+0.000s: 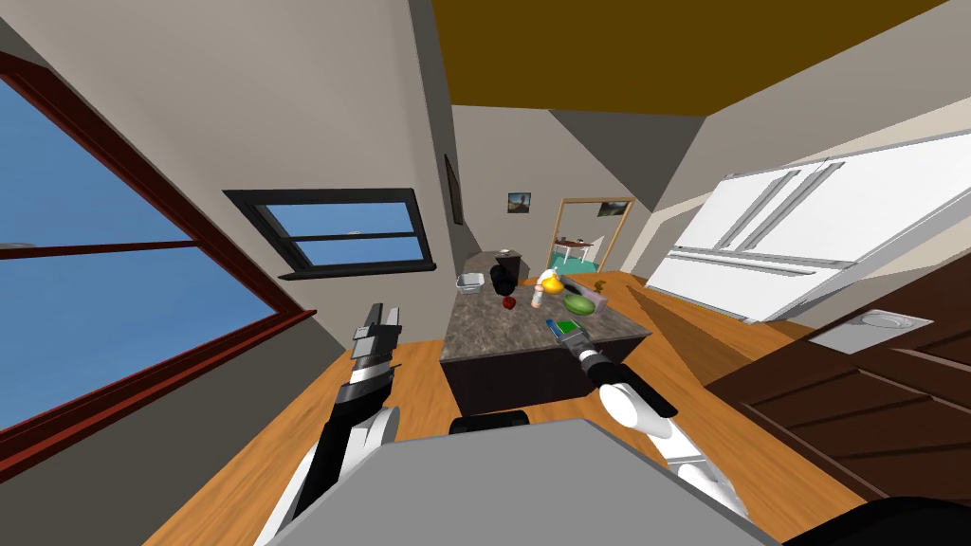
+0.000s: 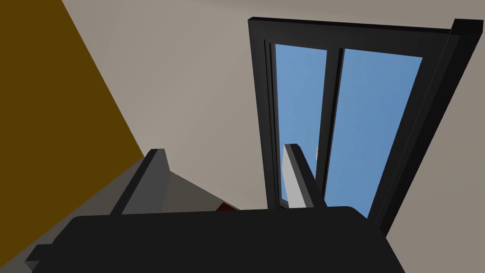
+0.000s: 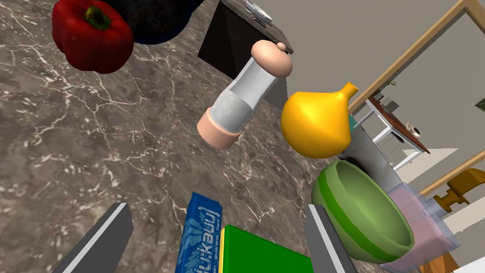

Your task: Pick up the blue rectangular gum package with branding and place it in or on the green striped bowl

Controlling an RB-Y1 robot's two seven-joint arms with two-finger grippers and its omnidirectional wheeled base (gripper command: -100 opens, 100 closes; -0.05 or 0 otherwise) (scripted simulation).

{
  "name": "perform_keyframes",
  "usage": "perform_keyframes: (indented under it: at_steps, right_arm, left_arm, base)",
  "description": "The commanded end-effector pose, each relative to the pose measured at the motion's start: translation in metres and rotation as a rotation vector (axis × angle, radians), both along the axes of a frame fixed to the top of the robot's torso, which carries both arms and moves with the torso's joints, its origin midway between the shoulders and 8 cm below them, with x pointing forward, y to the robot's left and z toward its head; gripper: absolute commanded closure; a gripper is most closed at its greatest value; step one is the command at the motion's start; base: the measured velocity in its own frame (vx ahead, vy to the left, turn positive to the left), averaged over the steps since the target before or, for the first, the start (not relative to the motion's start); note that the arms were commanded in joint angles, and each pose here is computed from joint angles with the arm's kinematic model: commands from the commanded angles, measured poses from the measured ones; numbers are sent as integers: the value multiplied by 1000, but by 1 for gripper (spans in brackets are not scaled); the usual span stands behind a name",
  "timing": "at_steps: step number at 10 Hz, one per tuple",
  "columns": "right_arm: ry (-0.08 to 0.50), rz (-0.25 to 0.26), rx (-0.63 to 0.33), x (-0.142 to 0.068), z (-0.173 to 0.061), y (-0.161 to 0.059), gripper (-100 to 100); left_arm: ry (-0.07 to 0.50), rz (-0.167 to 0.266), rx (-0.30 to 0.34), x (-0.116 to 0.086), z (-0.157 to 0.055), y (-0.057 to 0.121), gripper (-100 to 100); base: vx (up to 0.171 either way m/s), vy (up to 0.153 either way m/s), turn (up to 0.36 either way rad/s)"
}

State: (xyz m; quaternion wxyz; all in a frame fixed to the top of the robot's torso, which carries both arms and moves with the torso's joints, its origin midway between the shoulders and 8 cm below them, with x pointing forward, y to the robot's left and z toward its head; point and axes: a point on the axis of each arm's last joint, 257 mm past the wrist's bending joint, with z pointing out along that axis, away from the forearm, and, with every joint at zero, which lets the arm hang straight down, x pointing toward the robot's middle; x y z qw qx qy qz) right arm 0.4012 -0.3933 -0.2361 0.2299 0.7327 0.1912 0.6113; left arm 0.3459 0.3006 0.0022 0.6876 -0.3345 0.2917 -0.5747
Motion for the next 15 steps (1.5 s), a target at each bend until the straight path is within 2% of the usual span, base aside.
perform_keyframes:
  at_steps: [1,2,3,5,6,8,9,11,12,15]
  right_arm:
    - [18,-1,37,2,-7,-3,-100]
    - [53,-4,90,0,-19,-9,-100]
    - [53,-4,94,0,-19,-9,-100]
    - [118,-13,186,-4,-39,-22,-100]
    - [116,-12,202,-4,-39,-21,-100]
    - [175,-23,289,-9,-55,-32,-100]
    - [172,-23,302,-9,-55,-32,-100]
    - [221,-34,388,-14,-67,-41,-100]
    - [220,-34,394,-14,-67,-41,-100]
    - [279,-50,510,-22,-81,-52,-100]
  left_arm:
    - [0,0,0,0,0,0,0]
    - [0,0,0,0,0,0,0]
    - [0,0,0,0,0,0,0]
    - [0,0,0,0,0,0,0]
    - [0,0,0,0,0,0,0]
    - [0,0,0,0,0,0,0]
    - [0,0,0,0,0,0,0]
    - [0,0,0,0,0,0,0]
    - [0,0,0,0,0,0,0]
    - [0,0,0,0,0,0,0]
  base:
    - [15,-1,2]
    - [16,-1,13]
    - [14,-1,5]
    - [20,2,11]
    - [18,1,4]
    - [25,1,12]
    - [22,0,4]
    - [17,1,11]
    - [16,0,4]
    - [24,-1,11]
